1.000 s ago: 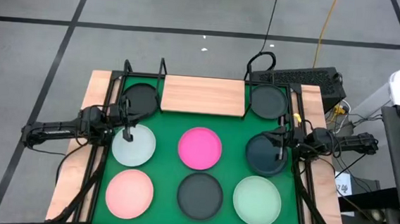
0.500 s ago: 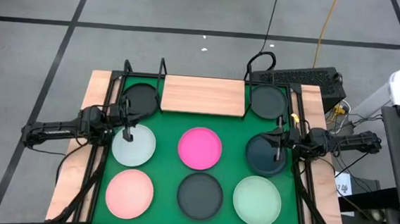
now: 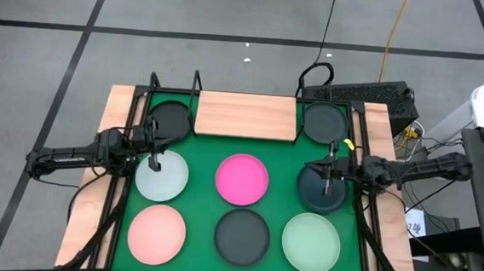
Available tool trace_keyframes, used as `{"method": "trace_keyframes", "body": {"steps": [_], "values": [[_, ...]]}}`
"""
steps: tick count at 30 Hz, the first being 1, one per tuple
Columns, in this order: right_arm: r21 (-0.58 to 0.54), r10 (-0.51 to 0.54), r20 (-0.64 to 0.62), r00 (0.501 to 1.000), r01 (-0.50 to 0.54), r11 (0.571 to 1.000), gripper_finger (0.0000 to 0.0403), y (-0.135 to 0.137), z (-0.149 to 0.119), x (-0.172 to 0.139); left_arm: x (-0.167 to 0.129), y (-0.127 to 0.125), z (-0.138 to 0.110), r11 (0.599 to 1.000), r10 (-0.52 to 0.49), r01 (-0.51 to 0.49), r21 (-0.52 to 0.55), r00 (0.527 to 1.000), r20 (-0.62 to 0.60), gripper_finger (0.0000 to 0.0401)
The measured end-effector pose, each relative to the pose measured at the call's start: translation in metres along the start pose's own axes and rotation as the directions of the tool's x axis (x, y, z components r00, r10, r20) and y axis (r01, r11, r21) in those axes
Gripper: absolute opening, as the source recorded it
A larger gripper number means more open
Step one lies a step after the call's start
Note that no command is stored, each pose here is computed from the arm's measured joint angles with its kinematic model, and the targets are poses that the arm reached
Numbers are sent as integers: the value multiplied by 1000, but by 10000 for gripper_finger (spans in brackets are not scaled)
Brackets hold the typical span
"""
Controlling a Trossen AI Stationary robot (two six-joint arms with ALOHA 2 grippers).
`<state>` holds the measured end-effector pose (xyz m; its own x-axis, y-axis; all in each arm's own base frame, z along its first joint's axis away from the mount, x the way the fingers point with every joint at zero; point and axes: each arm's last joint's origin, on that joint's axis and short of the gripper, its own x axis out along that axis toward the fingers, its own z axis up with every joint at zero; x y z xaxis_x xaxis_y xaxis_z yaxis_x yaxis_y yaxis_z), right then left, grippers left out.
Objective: Place and stack plates onto a shelf
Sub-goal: Put the pink plate on the shelf
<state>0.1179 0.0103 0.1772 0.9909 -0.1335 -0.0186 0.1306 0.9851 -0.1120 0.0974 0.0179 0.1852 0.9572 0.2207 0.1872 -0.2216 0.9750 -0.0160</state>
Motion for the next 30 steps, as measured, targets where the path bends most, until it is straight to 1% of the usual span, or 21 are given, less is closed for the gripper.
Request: {"method": "trace_keyframes", "body": {"steps": [10, 14, 20, 23, 28, 30], "values": [[13, 10, -64, 998, -10, 1000, 0, 2, 19, 14, 0, 0, 0, 1000, 0, 0, 0, 1000, 0, 1], [2, 15, -112, 994, -15, 1000, 0, 4, 25, 21, 0, 0, 0, 1000, 0, 0, 0, 1000, 0, 1], [-34, 17, -137, 990, -22, 999, 0, 7, 41, 36, 0, 0, 0, 1000, 0, 0, 0, 1000, 0, 1], [-54, 20, -172, 985, -30, 998, 0, 9, 41, 43, 0, 0, 0, 1000, 0, 0, 0, 1000, 0, 1], [-71, 30, -246, 969, -49, 996, 0, 14, 31, 55, 0, 0, 0, 1000, 0, 0, 0, 1000, 0, 1], [-67, 64, -252, 966, -83, 994, 0, 17, 28, 61, 0, 0, 0, 1000, 0, 0, 0, 1000, 0, 1]]}}
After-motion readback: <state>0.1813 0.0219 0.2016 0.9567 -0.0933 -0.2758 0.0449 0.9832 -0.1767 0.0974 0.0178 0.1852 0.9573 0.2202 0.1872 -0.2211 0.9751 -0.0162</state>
